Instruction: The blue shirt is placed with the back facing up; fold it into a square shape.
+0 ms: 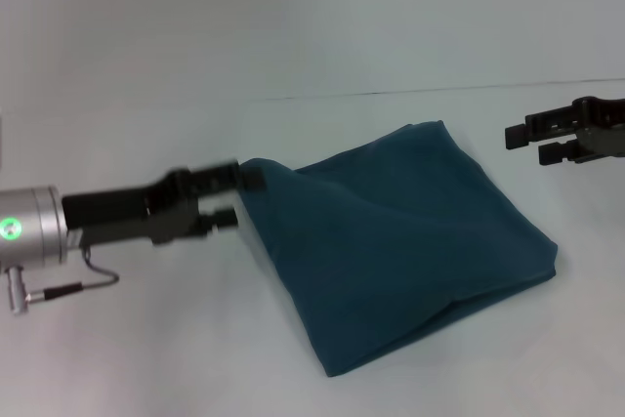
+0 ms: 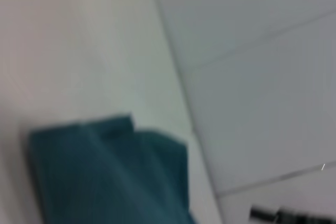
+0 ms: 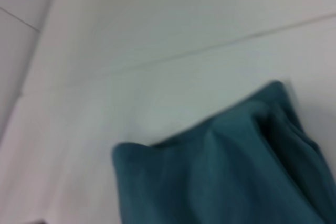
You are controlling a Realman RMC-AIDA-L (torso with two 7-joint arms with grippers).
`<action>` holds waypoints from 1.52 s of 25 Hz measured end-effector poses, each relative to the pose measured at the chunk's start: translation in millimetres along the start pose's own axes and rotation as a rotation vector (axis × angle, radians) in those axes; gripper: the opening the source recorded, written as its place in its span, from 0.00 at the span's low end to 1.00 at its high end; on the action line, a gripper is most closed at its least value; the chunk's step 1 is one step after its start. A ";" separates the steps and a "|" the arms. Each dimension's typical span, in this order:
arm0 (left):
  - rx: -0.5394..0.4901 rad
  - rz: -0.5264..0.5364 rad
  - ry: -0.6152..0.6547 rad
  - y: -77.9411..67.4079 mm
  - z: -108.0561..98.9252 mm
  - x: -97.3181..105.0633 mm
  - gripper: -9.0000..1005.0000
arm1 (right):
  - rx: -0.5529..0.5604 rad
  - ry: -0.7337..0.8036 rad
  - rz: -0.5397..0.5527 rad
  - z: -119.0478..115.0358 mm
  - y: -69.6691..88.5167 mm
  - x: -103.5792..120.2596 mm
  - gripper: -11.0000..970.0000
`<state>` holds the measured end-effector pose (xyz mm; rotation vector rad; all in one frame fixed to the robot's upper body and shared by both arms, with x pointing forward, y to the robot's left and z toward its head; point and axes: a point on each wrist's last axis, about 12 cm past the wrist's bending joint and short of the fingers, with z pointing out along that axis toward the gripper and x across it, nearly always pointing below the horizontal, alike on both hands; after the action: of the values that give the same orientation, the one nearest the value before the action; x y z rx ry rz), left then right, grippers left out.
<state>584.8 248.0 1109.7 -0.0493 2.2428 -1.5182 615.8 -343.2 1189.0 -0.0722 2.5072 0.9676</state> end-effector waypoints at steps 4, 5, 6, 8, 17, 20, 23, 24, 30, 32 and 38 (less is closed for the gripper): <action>-0.041 -0.032 0.109 -1.6 3.6 7.5 0.89 | -0.029 -0.009 0.016 -3.6 -3.0 -1.8 0.81; -0.044 -0.040 0.125 -2.0 5.3 9.5 0.89 | -0.035 -0.010 0.022 -4.3 -3.8 -2.0 0.81; -0.046 -0.049 0.138 -2.4 8.2 11.6 0.89 | -0.042 -0.013 0.029 -5.0 -4.5 -2.3 0.81; -0.052 -0.065 0.160 -3.2 15.9 16.2 0.89 | -0.053 -0.025 0.037 -6.8 -5.3 -2.9 0.82; -0.164 -0.051 0.084 4.9 53.1 21.8 0.88 | -0.059 -0.041 0.054 -10.3 -9.4 -0.3 0.80; -0.215 -0.019 0.062 5.9 65.6 19.7 0.88 | -0.061 -0.046 0.057 -11.4 -10.1 -0.4 0.80; -0.250 -0.007 0.049 7.1 74.1 17.1 0.88 | -0.062 -0.051 0.060 -12.3 -10.6 -0.6 0.80; -0.258 -0.006 0.046 7.6 75.7 16.8 0.88 | -0.062 -0.053 0.061 -12.7 -10.9 -0.6 0.80; -0.287 -0.006 0.005 10.9 75.4 11.7 0.87 | -0.063 -0.059 0.068 -14.8 -12.6 -0.7 0.80; -0.296 -0.005 -0.008 11.8 75.0 10.0 0.87 | -0.063 -0.059 0.068 -15.1 -12.7 -0.8 0.80; -0.322 0.011 -0.028 12.2 77.9 6.7 0.87 | -0.064 -0.060 0.069 -15.7 -13.0 -1.0 0.80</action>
<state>609.8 182.8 1072.6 -0.1526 2.4379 -1.1298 613.2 -363.3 1191.5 0.0235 2.4383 1.0617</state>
